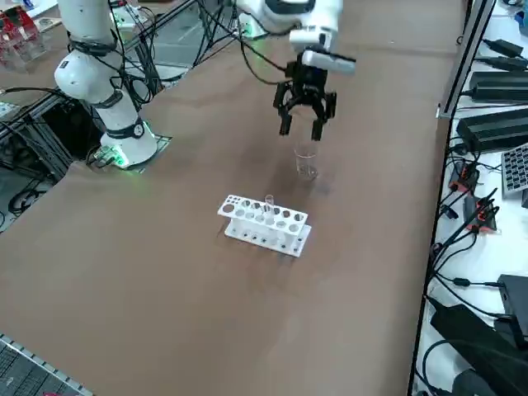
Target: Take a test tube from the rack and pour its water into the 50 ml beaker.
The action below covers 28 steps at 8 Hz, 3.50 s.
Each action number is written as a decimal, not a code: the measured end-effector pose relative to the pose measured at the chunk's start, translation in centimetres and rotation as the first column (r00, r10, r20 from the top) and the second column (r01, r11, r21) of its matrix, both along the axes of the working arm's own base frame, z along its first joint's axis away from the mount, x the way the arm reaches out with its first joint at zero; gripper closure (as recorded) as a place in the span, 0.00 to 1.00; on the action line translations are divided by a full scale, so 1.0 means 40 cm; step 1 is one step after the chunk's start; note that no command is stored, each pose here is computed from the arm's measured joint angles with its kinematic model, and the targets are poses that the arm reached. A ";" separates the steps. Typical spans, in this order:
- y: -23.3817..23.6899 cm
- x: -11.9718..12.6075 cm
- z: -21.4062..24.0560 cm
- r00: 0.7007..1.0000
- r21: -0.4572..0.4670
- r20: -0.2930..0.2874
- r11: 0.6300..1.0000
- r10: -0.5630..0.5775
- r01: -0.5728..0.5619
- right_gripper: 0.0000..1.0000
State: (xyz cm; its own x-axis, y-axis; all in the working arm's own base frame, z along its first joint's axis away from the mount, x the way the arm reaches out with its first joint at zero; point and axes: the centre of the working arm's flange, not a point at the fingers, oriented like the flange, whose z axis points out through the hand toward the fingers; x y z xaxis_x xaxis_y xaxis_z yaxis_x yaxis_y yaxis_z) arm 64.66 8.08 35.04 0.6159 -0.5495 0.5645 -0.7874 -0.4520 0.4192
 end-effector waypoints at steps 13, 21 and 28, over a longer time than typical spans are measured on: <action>-0.174 -0.006 -0.382 0.801 -0.388 0.588 0.832 -0.107 0.396 0.10; -0.255 -0.029 -0.466 0.820 -0.457 0.563 0.787 -0.105 0.414 0.20; -0.265 -0.031 -0.464 0.784 -0.454 0.611 0.761 -0.112 0.463 0.34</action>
State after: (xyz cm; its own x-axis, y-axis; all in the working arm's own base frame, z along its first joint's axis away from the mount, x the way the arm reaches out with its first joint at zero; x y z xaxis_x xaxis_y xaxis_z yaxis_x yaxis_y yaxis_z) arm 63.40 -2.51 16.47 -0.0056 -0.1264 0.9920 -0.9999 0.0119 -0.0041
